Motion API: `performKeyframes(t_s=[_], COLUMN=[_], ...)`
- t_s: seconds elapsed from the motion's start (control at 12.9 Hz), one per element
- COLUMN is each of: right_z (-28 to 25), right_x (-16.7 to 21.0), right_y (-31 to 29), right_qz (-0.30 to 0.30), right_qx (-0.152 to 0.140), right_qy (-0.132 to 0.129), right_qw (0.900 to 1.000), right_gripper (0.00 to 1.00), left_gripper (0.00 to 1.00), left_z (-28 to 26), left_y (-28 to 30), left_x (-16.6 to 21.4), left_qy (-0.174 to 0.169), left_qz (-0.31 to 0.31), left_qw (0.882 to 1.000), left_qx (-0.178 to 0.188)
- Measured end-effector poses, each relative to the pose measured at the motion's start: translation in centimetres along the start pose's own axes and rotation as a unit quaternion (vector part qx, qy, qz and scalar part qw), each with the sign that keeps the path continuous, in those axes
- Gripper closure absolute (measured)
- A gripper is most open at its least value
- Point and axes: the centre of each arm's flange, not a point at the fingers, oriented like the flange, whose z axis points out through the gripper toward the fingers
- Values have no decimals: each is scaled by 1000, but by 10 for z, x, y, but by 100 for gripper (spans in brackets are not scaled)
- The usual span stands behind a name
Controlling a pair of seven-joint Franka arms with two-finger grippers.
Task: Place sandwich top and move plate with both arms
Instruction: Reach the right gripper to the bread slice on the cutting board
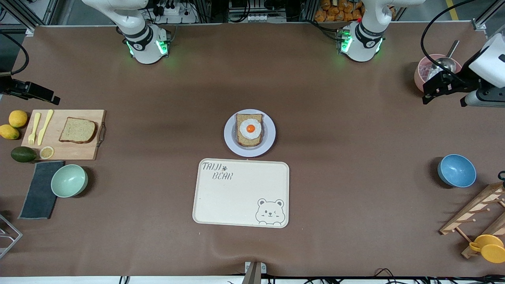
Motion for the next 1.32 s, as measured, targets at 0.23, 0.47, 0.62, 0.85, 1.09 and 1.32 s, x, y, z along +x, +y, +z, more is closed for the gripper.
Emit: performKeyframes(t_s=[0.23, 0.47, 0.62, 0.85, 1.09, 1.32], right_z=[17, 56, 91, 166, 209, 237], right_x=[7, 18, 27, 29, 22, 11], right_y=[14, 56, 91, 153, 174, 223], right_qz=[-13, -31, -44, -72, -68, -76], right_qx=[2, 7, 10, 7, 4, -1], right_qy=[-4, -8, 7, 36, 38, 39], right_qw=[1000, 999, 999, 997, 997, 996], right_gripper=[0, 0, 0, 0, 0, 0], left_gripper=[0, 0, 0, 0, 0, 0], left_z=[16, 49, 76, 110, 112, 103], left_y=[7, 11, 17, 27, 20, 18], left_x=[3, 18, 30, 52, 60, 61], left_qy=[-21, -51, -70, -66, -52, -42], left_qz=[1, -2, 8, 36, 37, 39], left_qw=[1000, 998, 997, 995, 996, 996], left_qx=[-4, -26, -31, -62, -68, -68])
